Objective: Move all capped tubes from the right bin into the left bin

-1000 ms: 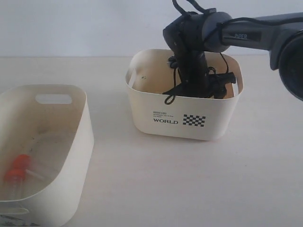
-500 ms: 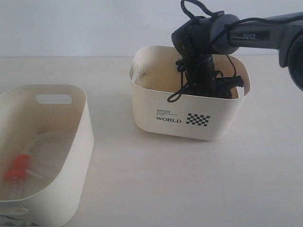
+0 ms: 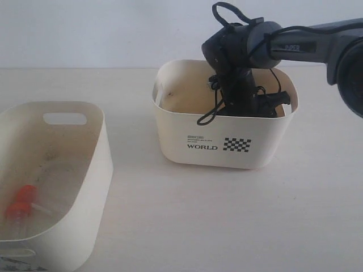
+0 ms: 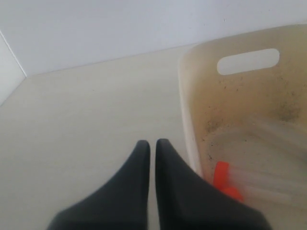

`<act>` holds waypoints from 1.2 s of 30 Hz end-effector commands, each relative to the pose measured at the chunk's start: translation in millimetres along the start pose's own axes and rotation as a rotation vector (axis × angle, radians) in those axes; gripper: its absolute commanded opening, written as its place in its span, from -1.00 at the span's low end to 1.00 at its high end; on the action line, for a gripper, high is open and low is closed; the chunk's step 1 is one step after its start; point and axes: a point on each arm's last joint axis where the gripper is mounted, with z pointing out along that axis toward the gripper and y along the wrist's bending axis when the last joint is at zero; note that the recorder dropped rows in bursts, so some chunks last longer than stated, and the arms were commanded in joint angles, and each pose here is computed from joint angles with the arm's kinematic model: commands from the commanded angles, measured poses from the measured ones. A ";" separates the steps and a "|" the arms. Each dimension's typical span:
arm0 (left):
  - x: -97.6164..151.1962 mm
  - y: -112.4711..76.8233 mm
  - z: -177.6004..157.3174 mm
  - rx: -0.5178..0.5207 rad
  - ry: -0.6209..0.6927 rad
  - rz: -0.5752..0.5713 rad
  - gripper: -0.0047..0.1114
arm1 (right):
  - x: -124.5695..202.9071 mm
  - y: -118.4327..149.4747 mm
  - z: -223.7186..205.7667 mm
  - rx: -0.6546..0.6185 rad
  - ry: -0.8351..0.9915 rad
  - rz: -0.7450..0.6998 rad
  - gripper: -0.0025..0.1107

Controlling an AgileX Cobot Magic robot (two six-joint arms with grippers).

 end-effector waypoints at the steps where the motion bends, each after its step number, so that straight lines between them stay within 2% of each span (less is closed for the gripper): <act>1: -0.5 0.3 -0.3 -0.001 0.004 -0.009 -0.84 | 11.9 10.2 50.3 -0.014 0.162 0.000 0.12; 6: -0.5 0.3 -0.3 -0.001 0.004 -0.009 -0.84 | 15.4 16.6 60.6 -0.041 0.204 0.001 0.11; 8: -0.5 0.3 -0.3 -0.001 0.004 -0.009 -0.84 | 15.6 16.8 60.9 -0.042 0.206 0.003 0.05; 9: -0.5 0.3 -0.3 -0.001 0.004 -0.009 -0.84 | 15.8 17.3 60.8 -0.046 0.208 0.009 -0.05; 10: -0.5 0.3 -0.3 -0.001 0.004 -0.009 -0.84 | 16.2 18.2 59.7 -0.059 0.213 0.019 -0.25; 12: -0.5 0.3 -0.3 -0.001 0.004 -0.009 -0.84 | 16.3 19.8 53.5 -0.098 0.218 0.028 -0.81; 13: -0.5 0.3 -0.3 -0.001 0.004 -0.009 -0.84 | 16.7 20.9 51.4 -0.118 0.222 0.024 -0.95; 18: -0.5 0.3 -0.3 -0.001 0.004 -0.009 -0.84 | 8.2 20.4 18.2 -0.227 0.167 0.032 -0.94; 29: -0.5 0.3 -0.3 -0.001 0.004 -0.009 -0.84 | -7.0 13.2 -117.4 -0.425 -0.170 0.014 -0.96; 36: -0.5 0.3 -0.3 -0.001 0.004 -0.009 -0.84 | -10.7 8.1 -141.7 -0.448 -0.248 0.009 -0.96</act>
